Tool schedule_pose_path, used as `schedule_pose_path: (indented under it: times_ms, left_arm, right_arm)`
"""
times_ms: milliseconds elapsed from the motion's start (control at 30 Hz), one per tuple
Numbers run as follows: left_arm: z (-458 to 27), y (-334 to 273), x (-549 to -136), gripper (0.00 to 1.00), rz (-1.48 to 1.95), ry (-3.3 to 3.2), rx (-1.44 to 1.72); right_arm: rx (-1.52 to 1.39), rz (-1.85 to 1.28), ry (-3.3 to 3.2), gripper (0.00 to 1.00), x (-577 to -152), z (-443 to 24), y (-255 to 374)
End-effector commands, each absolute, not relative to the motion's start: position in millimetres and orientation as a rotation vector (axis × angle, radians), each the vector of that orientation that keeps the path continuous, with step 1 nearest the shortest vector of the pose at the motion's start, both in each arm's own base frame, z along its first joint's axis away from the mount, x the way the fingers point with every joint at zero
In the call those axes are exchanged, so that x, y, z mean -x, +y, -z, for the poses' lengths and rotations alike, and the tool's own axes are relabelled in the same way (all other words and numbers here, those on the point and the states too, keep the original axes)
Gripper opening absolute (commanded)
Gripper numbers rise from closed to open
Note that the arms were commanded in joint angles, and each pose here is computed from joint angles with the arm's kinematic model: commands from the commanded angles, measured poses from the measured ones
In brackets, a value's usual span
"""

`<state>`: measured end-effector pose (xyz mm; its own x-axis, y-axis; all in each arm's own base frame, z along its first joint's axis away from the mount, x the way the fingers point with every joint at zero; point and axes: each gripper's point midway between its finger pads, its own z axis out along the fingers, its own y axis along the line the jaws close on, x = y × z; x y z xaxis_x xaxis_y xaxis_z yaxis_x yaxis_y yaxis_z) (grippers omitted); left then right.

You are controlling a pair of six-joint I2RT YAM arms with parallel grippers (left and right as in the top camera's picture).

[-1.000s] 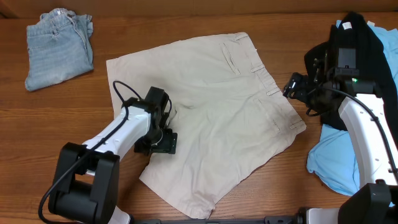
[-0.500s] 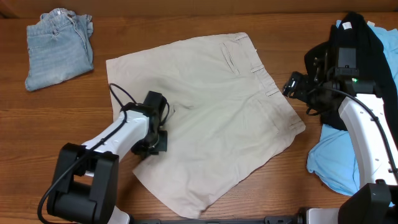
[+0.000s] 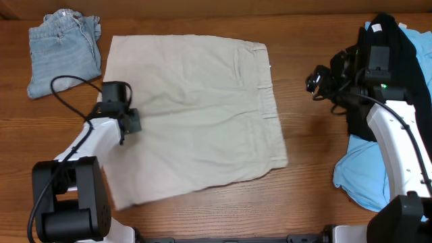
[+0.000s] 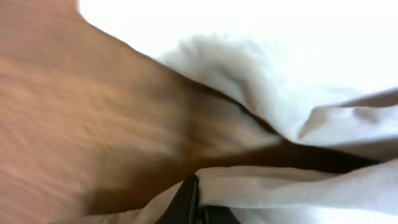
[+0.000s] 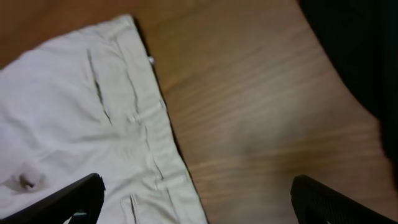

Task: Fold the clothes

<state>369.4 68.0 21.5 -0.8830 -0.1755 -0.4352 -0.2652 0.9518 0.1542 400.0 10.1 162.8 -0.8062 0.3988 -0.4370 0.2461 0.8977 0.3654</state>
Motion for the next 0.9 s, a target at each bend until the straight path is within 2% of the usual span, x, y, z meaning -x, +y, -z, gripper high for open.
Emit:
schedule_pose_path:
  times_ms: [0, 33, 67, 100, 167, 333, 467, 700, 867]
  left_arm:
    - [-31.2, 90.4, -385.0, 0.04, -0.421, 2.622, 0.140]
    - [-35.7, 92.5, -390.8, 0.04, -0.423, 2.598, 0.143]
    - [-40.0, 93.0, -395.6, 0.09, -0.423, 2.580, 0.146]
    - [-43.9, 93.3, -399.5, 0.27, -0.421, 2.568, 0.148]
    - [-51.8, 91.6, -406.1, 1.00, -0.401, 2.554, 0.167]
    - [-68.3, 88.5, -402.7, 1.00, -0.384, 2.626, 0.204]
    - [-90.6, 75.8, -391.7, 1.00, -0.278, 2.736, 0.266]
    - [-132.1, 36.8, -395.4, 1.00, 0.041, 2.783, 0.212]
    - [-135.9, 29.7, -399.6, 1.00, 0.099, 2.766, 0.199]
  right_arm:
    - [-0.322, -0.515, 2.530, 0.99, -417.7, -156.3, 41.5]
    - [-0.291, -0.522, 2.517, 0.99, -425.0, -154.0, 49.7]
    - [-0.262, -0.529, 2.506, 0.99, -431.8, -151.1, 57.8]
    - [-0.233, -0.538, 2.494, 0.99, -438.2, -148.2, 66.3]
    - [-0.159, -0.559, 2.472, 0.99, -450.6, -140.3, 88.9]
    - [0.151, -0.551, 2.428, 0.90, -460.9, -123.1, 145.2]
    - [0.400, -0.431, 2.417, 0.89, -455.5, -103.8, 175.1]
    - [0.621, -0.263, 2.500, 0.89, -436.7, -54.1, 194.1]
    - [0.681, -0.234, 2.636, 0.89, -416.4, -9.7, 189.1]
